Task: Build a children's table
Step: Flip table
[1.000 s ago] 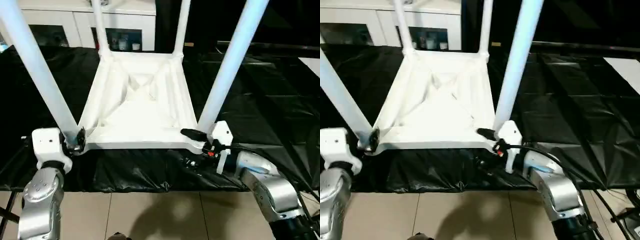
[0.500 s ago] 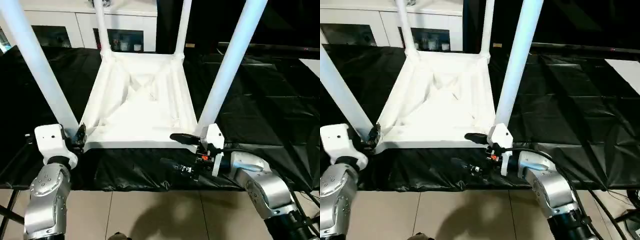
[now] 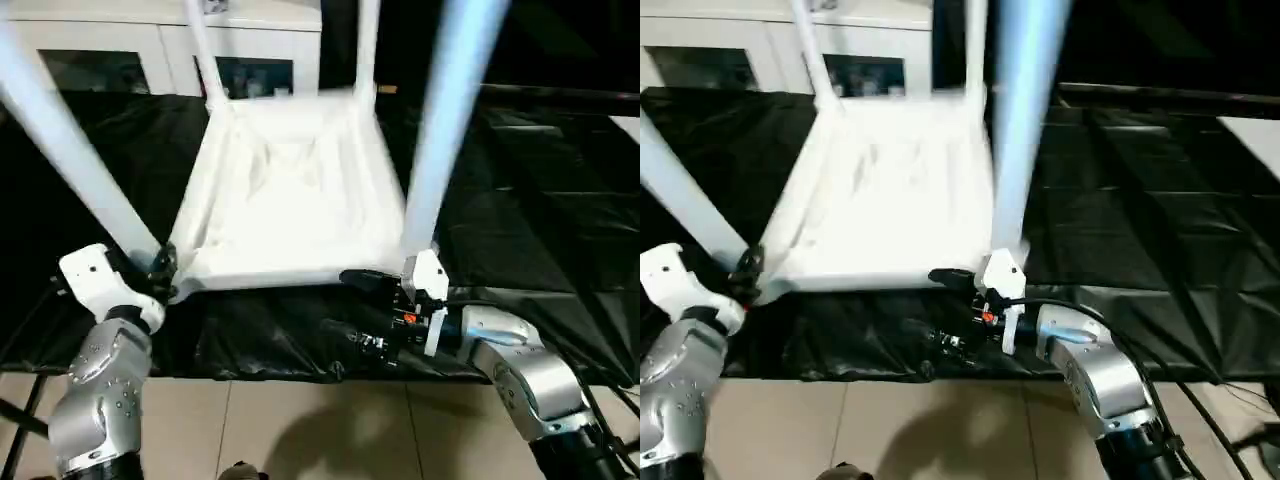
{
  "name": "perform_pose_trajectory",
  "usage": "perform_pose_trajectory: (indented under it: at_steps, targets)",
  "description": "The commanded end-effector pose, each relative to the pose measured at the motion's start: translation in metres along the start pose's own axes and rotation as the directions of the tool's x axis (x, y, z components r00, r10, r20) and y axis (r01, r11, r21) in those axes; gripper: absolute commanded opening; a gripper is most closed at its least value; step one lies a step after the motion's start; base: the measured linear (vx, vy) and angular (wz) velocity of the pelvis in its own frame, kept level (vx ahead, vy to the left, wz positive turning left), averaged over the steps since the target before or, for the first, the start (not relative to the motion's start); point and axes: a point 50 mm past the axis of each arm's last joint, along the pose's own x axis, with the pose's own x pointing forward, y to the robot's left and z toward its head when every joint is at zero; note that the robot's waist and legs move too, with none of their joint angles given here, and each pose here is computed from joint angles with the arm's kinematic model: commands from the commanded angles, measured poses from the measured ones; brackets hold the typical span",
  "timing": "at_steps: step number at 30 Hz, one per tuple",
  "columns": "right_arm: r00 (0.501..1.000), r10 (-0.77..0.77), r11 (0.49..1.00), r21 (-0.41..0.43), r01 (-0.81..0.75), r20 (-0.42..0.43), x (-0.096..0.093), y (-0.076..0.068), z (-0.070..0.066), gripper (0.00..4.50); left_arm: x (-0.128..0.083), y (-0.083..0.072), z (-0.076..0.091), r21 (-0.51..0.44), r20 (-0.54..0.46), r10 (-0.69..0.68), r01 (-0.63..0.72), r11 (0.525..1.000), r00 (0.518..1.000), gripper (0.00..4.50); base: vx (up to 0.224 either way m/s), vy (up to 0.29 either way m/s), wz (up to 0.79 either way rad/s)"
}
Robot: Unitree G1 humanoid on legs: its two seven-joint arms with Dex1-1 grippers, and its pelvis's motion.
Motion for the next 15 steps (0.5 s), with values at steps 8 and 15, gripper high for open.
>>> perform_pose_trajectory:
  at_steps: [8,15]
  targets:
    - [0.932,-0.362,0.925,0.134,0.356,0.02,0.006,-0.031,-0.013,4.5,0.005,-0.037,-0.006,-0.027,-0.062,-0.145,0.144,0.989,0.987,2.29,0.0,0.0,0.0]
    - [0.926,-0.369,0.895,0.3,0.33,0.083,0.024,-0.031,-0.018,4.5,0.008,-0.048,-0.006,-0.046,-0.063,-0.149,0.146,0.988,0.987,2.29,0.0,0.0,0.0]
